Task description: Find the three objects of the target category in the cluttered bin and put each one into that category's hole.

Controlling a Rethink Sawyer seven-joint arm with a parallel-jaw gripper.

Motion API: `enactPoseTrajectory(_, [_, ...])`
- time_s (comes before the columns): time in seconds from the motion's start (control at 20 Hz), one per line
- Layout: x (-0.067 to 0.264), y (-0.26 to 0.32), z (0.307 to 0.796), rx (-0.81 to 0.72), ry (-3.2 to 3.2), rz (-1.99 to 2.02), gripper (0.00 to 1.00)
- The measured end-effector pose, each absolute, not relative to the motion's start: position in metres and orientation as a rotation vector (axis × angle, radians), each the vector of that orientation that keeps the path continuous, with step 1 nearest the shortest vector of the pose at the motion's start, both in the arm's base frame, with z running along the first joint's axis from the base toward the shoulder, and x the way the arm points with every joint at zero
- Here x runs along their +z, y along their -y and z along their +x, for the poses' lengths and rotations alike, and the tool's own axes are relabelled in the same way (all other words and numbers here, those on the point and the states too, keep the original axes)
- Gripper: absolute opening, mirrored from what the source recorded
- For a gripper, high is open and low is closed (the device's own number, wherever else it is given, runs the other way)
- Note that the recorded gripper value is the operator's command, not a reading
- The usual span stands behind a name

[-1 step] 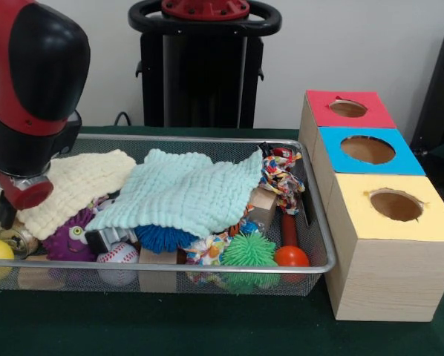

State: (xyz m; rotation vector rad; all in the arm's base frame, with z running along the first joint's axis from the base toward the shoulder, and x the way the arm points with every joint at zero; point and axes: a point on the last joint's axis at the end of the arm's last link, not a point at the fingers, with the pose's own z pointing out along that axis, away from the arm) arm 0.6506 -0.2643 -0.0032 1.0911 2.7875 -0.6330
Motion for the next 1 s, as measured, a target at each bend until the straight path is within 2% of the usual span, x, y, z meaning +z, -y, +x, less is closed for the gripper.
enactPoseTrajectory(0.45, [0.009, 0.2638, 0.6568, -0.626, -2.77, 1.087, 0.0])
enactPoseTrajectory(0.5, [0.0082, 0.2635, 0.6565, -0.626, -2.771, 1.087, 1.0])
enactPoseTrajectory(1.0, [0.0077, 0.2604, 0.657, -0.627, -2.774, 1.081, 1.0])
